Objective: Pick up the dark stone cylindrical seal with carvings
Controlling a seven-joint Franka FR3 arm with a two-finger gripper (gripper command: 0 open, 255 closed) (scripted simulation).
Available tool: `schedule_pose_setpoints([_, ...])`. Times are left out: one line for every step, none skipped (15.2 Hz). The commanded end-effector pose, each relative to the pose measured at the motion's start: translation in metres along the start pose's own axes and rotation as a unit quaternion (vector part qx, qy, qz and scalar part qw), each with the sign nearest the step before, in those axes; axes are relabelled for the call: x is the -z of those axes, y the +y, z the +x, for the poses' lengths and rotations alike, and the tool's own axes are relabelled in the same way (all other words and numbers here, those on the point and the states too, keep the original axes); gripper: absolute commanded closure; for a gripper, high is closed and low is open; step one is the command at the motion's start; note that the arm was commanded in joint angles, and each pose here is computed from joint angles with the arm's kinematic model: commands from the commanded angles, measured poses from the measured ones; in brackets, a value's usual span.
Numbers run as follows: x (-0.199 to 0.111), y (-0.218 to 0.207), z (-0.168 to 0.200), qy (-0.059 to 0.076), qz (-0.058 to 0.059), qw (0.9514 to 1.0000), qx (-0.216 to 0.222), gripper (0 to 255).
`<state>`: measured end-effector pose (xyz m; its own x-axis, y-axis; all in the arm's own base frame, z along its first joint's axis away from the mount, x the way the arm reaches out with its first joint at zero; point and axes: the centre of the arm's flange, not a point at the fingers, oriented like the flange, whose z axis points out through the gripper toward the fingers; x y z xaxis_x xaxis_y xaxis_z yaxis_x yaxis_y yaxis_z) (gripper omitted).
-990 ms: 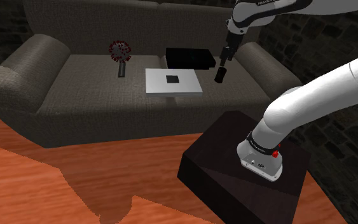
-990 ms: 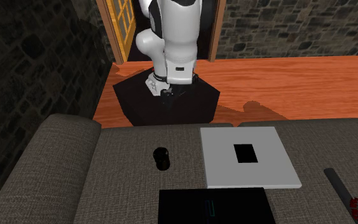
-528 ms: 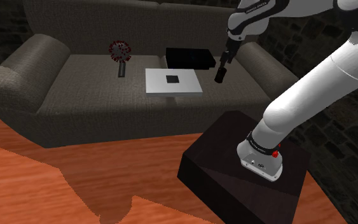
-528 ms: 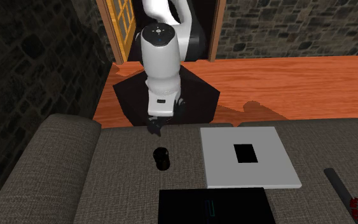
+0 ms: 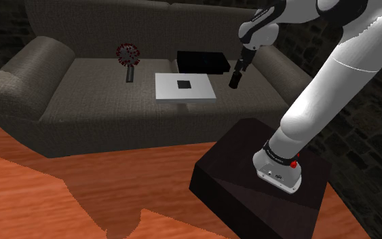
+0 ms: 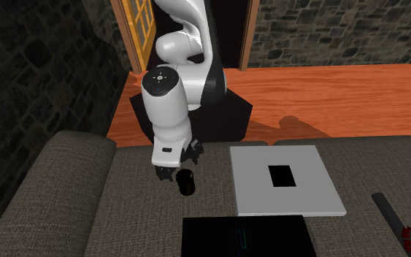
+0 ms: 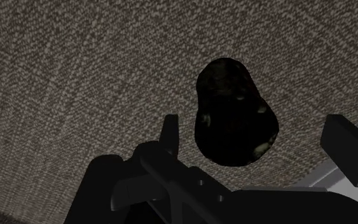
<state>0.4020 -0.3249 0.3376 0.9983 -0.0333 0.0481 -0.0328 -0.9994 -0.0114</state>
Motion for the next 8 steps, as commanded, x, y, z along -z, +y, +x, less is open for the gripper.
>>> schedule_pose_setpoints([-0.011, 0.005, 0.001, 0.001, 0.000, 1.0000, 0.000, 0])
schedule_pose_setpoints([-0.016, 0.005, 0.001, 0.001, 0.000, 1.0000, 0.000, 0])
schedule_pose_setpoints([-0.021, 0.005, 0.001, 0.001, 0.000, 1.0000, 0.000, 0])
schedule_pose_setpoints([-0.027, 0.005, 0.000, 0.001, 0.000, 1.0000, 0.000, 0])
schedule_pose_setpoints([-0.032, 0.005, 0.000, 0.001, 0.000, 1.0000, 0.000, 0])
schedule_pose_setpoints([-0.035, 0.005, 0.000, 0.001, 0.000, 1.0000, 0.000, 0])
schedule_pose_setpoints([-0.035, 0.005, 0.000, 0.001, 0.000, 1.0000, 0.000, 0])
schedule_pose_setpoints([-0.035, 0.005, 0.000, 0.001, 0.000, 1.0000, 0.000, 255])
